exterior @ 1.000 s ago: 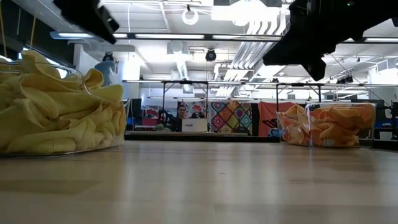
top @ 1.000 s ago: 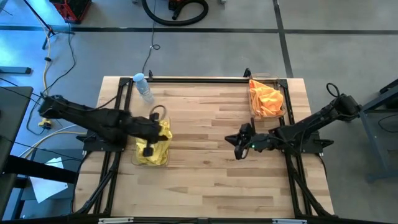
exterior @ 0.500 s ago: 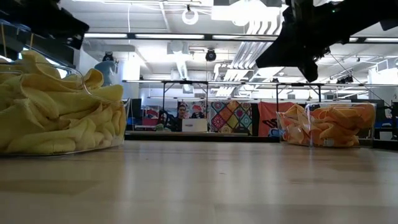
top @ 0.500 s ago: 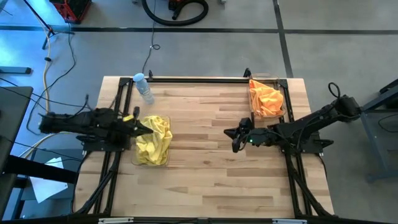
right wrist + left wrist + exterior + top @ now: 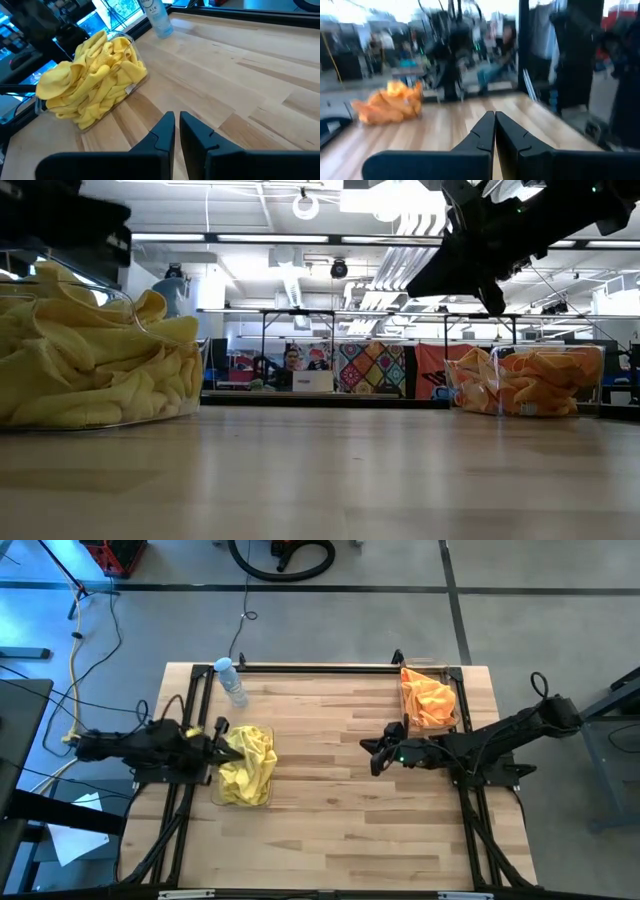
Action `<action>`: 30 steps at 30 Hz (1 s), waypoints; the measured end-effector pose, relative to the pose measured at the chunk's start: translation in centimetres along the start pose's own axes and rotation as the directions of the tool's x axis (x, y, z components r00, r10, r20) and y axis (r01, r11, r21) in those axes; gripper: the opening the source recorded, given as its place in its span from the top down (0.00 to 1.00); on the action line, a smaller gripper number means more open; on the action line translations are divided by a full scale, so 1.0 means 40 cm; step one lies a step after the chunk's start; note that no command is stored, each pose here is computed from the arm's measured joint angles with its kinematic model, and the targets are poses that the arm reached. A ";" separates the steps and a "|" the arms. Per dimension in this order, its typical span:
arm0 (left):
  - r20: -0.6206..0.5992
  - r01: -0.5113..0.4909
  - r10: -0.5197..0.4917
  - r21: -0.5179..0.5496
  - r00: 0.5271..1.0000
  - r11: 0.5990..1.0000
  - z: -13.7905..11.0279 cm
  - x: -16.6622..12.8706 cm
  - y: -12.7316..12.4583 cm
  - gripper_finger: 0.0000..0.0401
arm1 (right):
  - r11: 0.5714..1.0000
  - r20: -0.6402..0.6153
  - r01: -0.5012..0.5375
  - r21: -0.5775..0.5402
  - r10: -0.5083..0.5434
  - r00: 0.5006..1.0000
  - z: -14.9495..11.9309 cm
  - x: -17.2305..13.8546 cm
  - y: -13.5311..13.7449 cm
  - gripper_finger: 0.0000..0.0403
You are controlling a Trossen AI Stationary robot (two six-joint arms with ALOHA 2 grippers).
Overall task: Sort microfiber towel by color & place in baskets
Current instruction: Return to Home Position
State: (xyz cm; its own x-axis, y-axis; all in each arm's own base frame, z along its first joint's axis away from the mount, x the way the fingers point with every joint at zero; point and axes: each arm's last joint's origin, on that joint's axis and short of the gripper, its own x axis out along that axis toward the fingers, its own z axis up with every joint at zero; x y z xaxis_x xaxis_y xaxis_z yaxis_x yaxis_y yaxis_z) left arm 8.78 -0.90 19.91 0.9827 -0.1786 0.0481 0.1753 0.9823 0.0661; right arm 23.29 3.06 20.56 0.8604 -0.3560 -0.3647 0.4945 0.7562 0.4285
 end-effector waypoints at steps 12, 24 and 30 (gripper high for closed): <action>0.000 -0.019 0.019 -0.044 1.000 0.999 -0.072 0.017 0.008 1.00 | 1.000 0.001 0.000 0.001 0.000 1.000 0.000 0.000 0.000 0.94; -0.006 -0.027 0.027 -0.055 1.000 0.998 -0.073 0.017 0.009 1.00 | 0.993 -0.057 -0.001 -0.120 -0.006 0.998 -0.011 -0.001 -0.006 0.96; -0.006 -0.027 0.027 -0.055 1.000 0.998 -0.073 0.017 0.009 1.00 | 0.957 -0.149 -0.046 -0.287 0.003 0.989 -0.022 -0.008 -0.016 0.99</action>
State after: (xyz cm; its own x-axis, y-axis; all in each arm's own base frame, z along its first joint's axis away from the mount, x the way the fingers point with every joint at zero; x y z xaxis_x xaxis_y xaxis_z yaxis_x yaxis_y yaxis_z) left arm 9.68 -0.52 17.07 0.9875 -0.1516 0.0436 0.1513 0.9884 0.0101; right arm 22.60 3.16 19.67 0.8338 -0.2676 -0.4828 0.3980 0.8975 0.1900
